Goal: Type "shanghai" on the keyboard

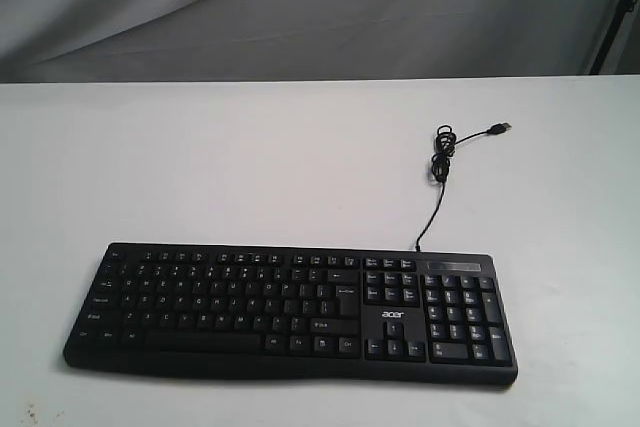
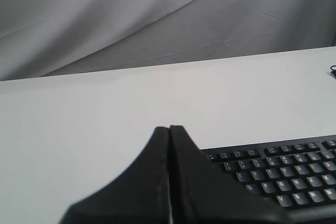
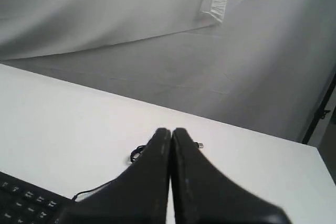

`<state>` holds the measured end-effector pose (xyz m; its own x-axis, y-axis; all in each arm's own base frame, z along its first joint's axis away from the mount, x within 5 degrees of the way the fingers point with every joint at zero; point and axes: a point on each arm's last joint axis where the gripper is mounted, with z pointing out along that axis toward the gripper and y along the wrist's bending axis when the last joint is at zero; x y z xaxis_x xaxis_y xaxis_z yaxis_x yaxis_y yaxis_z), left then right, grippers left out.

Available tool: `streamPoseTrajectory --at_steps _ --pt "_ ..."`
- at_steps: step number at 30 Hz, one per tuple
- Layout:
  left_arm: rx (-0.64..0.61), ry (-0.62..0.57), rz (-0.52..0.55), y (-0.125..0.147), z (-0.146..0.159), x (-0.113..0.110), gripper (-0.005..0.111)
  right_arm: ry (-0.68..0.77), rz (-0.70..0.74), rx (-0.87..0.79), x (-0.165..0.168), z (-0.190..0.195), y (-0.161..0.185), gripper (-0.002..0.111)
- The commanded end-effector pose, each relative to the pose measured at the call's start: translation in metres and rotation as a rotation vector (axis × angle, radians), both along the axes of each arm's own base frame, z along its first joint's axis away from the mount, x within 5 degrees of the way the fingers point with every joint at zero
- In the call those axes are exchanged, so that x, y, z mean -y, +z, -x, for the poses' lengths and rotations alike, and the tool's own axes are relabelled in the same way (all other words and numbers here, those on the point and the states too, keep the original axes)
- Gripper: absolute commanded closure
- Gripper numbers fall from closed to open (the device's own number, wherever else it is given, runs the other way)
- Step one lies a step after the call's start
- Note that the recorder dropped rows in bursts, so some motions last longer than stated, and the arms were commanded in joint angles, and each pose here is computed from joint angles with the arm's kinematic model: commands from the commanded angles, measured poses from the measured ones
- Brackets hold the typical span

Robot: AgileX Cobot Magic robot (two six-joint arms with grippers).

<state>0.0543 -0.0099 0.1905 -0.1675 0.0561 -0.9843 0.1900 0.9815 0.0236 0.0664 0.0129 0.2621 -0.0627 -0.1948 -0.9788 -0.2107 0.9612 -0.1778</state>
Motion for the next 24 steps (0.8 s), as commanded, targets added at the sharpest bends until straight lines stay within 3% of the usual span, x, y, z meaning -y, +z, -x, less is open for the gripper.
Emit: streamPoseTrajectory --at_steps 1,3,9,14,24 --pt "0.004 -0.004 0.003 -0.001 0.0 0.0 0.107 0.005 0.079 -0.049 -0.007 -0.036 0.014 0.108" --pt "0.004 -0.004 0.003 -0.001 0.0 0.0 0.107 0.049 0.085 -0.057 -0.016 -0.052 0.01 0.108" --pt "0.004 -0.004 0.003 -0.001 0.0 0.0 0.107 0.384 -0.196 -0.292 -0.088 -0.072 -0.015 0.108" --pt "0.004 -0.004 0.003 -0.001 0.0 0.0 0.107 0.602 -0.018 -0.486 -0.169 -0.083 -0.024 0.108" --pt "0.004 -0.004 0.003 -0.001 0.0 0.0 0.107 0.633 0.176 -0.691 -0.271 -0.106 -0.028 0.108"
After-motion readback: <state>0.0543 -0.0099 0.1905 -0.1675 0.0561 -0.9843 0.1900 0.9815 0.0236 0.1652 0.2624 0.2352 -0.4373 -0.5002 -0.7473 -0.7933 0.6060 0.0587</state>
